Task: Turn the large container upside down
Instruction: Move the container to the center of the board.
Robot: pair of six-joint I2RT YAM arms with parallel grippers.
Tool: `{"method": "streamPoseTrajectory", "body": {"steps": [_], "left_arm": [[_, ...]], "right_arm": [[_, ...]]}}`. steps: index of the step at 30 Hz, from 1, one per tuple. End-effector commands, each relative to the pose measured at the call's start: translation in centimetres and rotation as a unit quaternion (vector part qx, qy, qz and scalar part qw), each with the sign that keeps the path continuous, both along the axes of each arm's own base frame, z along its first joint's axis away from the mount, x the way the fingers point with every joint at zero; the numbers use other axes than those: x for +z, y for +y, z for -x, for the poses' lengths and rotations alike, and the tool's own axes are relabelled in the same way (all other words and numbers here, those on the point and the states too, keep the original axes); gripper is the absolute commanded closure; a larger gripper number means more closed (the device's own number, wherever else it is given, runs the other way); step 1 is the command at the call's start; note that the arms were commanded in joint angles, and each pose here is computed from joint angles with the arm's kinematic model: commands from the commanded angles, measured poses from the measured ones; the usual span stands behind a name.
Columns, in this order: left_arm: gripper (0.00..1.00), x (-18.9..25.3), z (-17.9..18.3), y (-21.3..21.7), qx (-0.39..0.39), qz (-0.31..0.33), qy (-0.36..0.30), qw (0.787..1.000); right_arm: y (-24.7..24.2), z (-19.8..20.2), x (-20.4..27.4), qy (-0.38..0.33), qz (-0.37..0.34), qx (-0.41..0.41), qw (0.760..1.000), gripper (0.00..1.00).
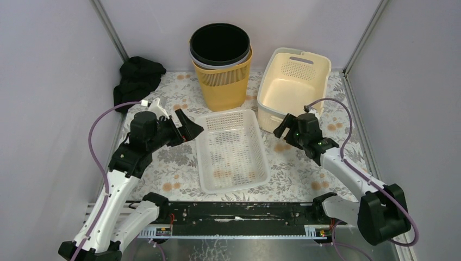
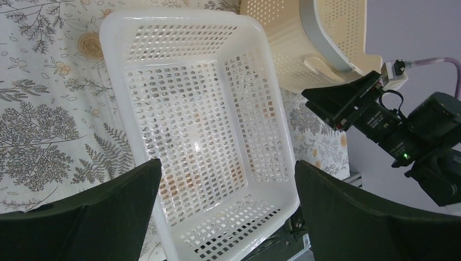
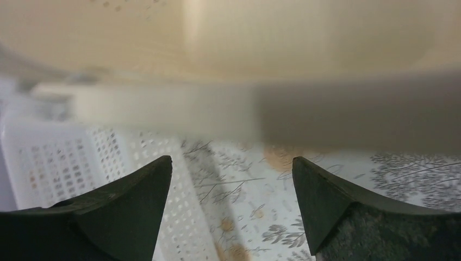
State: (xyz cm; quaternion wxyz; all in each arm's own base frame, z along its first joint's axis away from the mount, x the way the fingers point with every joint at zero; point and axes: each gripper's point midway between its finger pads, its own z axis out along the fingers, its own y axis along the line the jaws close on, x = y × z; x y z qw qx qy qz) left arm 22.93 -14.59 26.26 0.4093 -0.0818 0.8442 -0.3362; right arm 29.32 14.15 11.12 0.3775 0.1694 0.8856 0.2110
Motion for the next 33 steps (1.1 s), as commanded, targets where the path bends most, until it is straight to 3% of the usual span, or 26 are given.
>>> {"method": "streamPoseTrajectory", "body": {"steps": [1, 19, 26, 33], "left_arm": [[0.0, 1.1, 0.1, -0.3, -0.01, 0.011, -0.026, 1.0], [0.0, 1.2, 0.4, -0.2, -0.008, 0.011, -0.027, 1.0], [0.0, 1.4, 0.4, -0.1, -0.008, 0.009, -0.028, 1.0], [0.0, 1.4, 0.4, -0.3, -0.015, 0.01, -0.028, 0.999]], "right_arm": [[-2.0, -2.1, 0.4, 0.001, -0.003, -0.02, 1.0, 0.12], [-11.8, -8.6, 0.8, 0.01, -0.055, -0.145, 0.988, 0.13], [-12.5, -10.0, 3.1, -0.01, -0.067, -0.133, 0.989, 0.11], [-11.2, -8.5, 8.1, -0.057, -0.078, -0.092, 0.991, 0.05]]}}
